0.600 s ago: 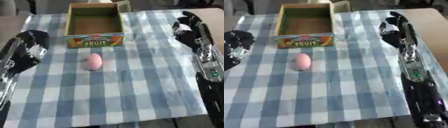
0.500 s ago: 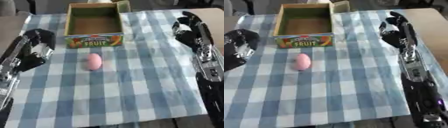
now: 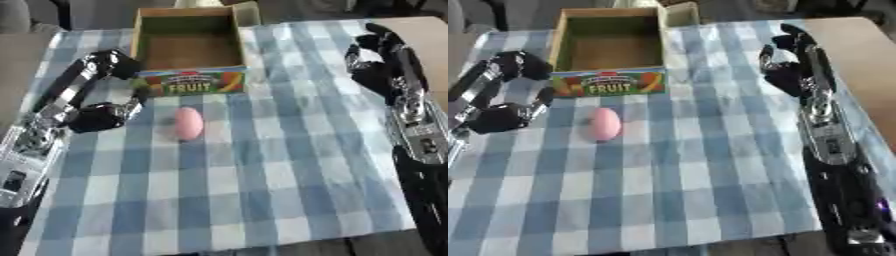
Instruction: Pick up objects on the table and place them in the box.
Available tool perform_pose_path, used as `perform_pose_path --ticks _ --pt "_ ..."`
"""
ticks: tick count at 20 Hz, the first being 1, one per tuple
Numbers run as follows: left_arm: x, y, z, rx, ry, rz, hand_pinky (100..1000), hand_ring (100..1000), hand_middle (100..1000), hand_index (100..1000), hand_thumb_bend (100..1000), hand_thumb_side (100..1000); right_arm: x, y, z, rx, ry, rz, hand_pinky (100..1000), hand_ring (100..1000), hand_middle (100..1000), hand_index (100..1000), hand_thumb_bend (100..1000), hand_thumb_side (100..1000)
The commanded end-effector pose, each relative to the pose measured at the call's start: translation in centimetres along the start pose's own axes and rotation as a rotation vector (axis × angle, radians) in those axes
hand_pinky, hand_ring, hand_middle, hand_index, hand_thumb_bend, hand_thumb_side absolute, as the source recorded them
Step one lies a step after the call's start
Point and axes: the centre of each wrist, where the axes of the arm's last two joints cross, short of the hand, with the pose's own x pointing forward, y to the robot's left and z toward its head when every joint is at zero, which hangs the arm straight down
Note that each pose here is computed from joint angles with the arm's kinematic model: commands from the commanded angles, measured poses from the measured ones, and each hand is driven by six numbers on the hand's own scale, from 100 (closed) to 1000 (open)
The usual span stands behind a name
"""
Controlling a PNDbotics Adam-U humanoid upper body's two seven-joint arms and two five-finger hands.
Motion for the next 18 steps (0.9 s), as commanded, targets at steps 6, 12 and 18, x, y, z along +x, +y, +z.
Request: perform_pose_path --ticks 6,12,18 --pt "-0.2 0.1 -1.5 -0.122 -0.026 -0.180 736 709 693 767 374 330 0.8 -0.4 -0.5 0.003 -0.026 0.005 523 860 724 889 100 100" --pt "-1.1 -0.9 -2.2 -0.176 -0.009 -0.230 732 710 697 769 405 330 0.7 -0.4 -0.5 0.007 -0.025 0.005 524 861 724 889 100 100" --pt "-1.4 -1.9 -3.1 -0.208 -0.014 -0.277 725 705 696 769 433 329 0.7 -0.3 -0.5 0.009 -0.024 0.004 523 860 723 889 100 100"
